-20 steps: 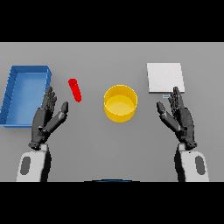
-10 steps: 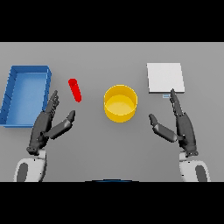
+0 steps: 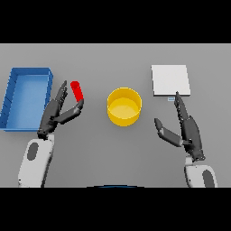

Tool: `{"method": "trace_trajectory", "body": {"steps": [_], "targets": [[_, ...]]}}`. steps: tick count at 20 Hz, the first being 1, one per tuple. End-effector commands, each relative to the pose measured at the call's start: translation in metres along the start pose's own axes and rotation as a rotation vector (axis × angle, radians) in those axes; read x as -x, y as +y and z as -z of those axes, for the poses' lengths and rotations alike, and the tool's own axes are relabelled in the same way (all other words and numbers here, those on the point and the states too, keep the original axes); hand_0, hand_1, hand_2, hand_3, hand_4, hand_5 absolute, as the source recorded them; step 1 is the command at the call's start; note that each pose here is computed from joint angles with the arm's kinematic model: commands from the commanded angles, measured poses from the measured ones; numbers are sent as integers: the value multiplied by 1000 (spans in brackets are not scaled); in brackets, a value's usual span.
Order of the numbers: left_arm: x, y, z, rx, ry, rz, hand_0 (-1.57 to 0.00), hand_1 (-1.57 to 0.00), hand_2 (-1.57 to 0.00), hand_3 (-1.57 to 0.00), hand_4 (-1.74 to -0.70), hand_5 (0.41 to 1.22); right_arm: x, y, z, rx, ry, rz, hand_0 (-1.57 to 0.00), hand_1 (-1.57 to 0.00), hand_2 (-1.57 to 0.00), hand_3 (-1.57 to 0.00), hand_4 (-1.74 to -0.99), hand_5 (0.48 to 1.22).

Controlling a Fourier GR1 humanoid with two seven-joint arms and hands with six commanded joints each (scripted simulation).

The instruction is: Pick up the red beaker and tilt it to pour out 1 green nut into yellow bowl. Pick up the yellow bowl and place it on the metallic measuring scale.

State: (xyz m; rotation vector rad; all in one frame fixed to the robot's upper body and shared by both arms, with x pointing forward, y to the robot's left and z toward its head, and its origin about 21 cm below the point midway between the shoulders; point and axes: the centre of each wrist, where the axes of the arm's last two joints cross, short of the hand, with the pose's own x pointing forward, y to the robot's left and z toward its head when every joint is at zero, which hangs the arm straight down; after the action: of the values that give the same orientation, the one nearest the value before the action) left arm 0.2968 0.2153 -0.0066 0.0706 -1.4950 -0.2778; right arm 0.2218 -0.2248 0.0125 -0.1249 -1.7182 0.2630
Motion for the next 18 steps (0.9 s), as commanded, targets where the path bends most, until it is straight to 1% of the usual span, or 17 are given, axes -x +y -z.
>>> {"method": "trace_trajectory", "body": {"steps": [1,2,4,6,7,8,9,10,11,13,15,18], "targets": [[0,-2,7,6,-6,1,1,1,1,1,-1180,636,-1,2,2,1,1,-3,1,1,1,1,-1229,626],[0,-4,11,12,-14,2,1,1,1,1,-1183,637,0,3,2,-4,7,-11,1,1,1,1,-1227,625],[-2,-1,22,22,-23,10,1,1,1,1,-1197,646,1,-1,-1,-7,5,-20,1,1,1,1,-1218,626],[-2,-6,31,30,-24,35,1,1,1,1,-1201,654,4,-2,-2,-5,16,9,1,1,1,1,-1229,628],[1,-5,34,29,-16,46,1,1,1,1,-1197,657,3,-1,0,-1,13,-1,1,1,1,1,-1227,630],[0,-7,38,29,-13,57,1,1,1,1,-1197,661,1,-5,-2,5,5,-6,1,1,1,1,-1226,631],[-5,-12,45,25,-3,57,1,1,1,1,-1197,663,2,-3,-2,3,4,6,1,1,1,1,-1231,633],[-4,-13,50,23,0,62,1,1,1,1,-1196,664,0,-1,-2,1,1,6,1,1,1,1,-1233,634],[1,-11,50,21,-5,62,1,1,1,1,-1199,669,1,-2,0,-2,7,-3,1,1,1,1,-1234,635],[-4,-13,57,13,-7,57,1,1,1,1,-1207,673,5,-3,-2,-3,15,-3,1,1,1,1,-1240,639],[3,-16,63,13,-11,40,1,1,1,1,-1228,687,2,-3,-3,5,13,-3,1,1,1,1,-1242,642],[6,-16,70,-13,-51,-26,1,1,1,1,-1285,708,2,-5,-2,11,27,4,1,1,1,1,-1246,645]]}}
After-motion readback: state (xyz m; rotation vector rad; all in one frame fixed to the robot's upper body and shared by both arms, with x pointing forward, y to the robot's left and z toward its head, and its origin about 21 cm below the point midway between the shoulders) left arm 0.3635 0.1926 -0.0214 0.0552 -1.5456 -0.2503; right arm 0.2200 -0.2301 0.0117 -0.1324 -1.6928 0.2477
